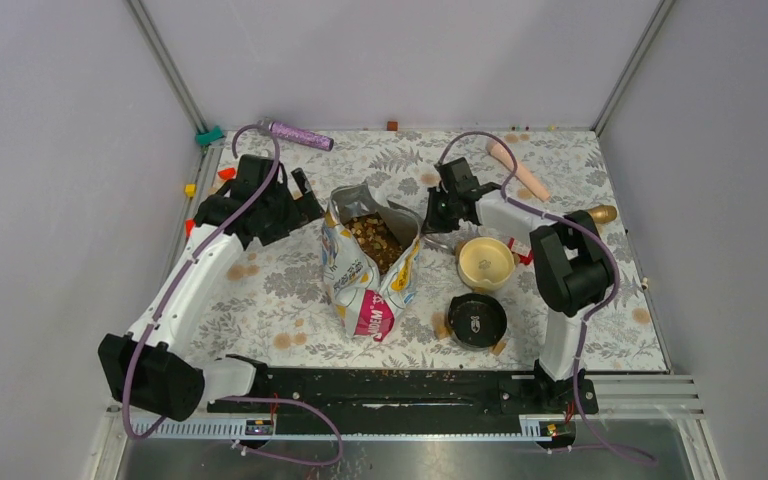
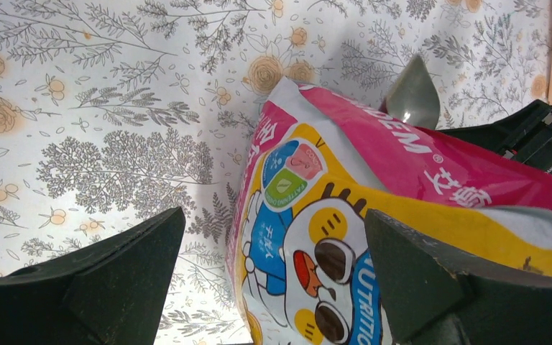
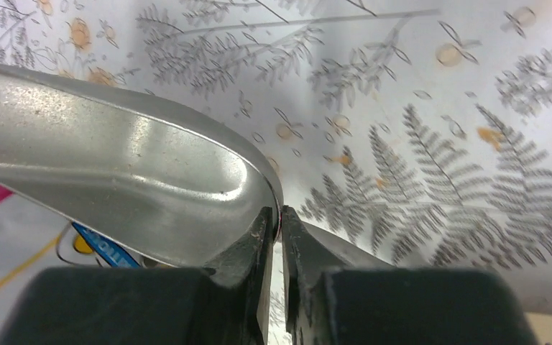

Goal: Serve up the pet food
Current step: Pick up the spatula from the center of the board.

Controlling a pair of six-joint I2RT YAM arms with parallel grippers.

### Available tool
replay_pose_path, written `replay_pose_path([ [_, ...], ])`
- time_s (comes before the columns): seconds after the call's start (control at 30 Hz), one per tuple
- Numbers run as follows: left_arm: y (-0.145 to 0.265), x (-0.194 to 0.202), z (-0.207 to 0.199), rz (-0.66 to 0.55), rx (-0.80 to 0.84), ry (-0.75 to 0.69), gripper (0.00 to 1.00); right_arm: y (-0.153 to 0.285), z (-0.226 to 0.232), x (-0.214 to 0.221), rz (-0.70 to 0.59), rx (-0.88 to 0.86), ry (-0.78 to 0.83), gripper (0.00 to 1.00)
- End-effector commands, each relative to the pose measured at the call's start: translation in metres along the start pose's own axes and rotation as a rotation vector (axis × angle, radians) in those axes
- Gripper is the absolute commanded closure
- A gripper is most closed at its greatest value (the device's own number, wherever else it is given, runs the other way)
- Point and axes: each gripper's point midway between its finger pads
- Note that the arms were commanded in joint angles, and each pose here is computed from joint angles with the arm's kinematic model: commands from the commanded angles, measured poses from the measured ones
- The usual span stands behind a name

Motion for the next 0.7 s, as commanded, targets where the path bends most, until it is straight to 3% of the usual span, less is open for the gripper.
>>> replay_pose_path([
  [0.0, 0.014, -0.001, -0.01, -0.047, 0.092, 0.009, 0.01, 0.021, -0.009, 0.007, -0.011, 0.006, -0.004, 0.99],
  [0.2, 0.023, 0.003, -0.002, -0.073, 0.086, 0.003, 0.01, 0.024, 0.002, -0.009, -0.06, -0.029, -0.016, 1.0],
  [0.67, 0.061, -0.01, 0.004, -0.208, 0.101, 0.006, 0.01, 0.125, 0.037, -0.111, -0.503, -0.032, 0.057, 1.0],
])
Point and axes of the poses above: each gripper's point midway between its finger pads, its own y axis back along the fingers, its own z axis along the line the jaws close on, x = y × z, and after that the axes turned 2 degrees about -y, right-handed
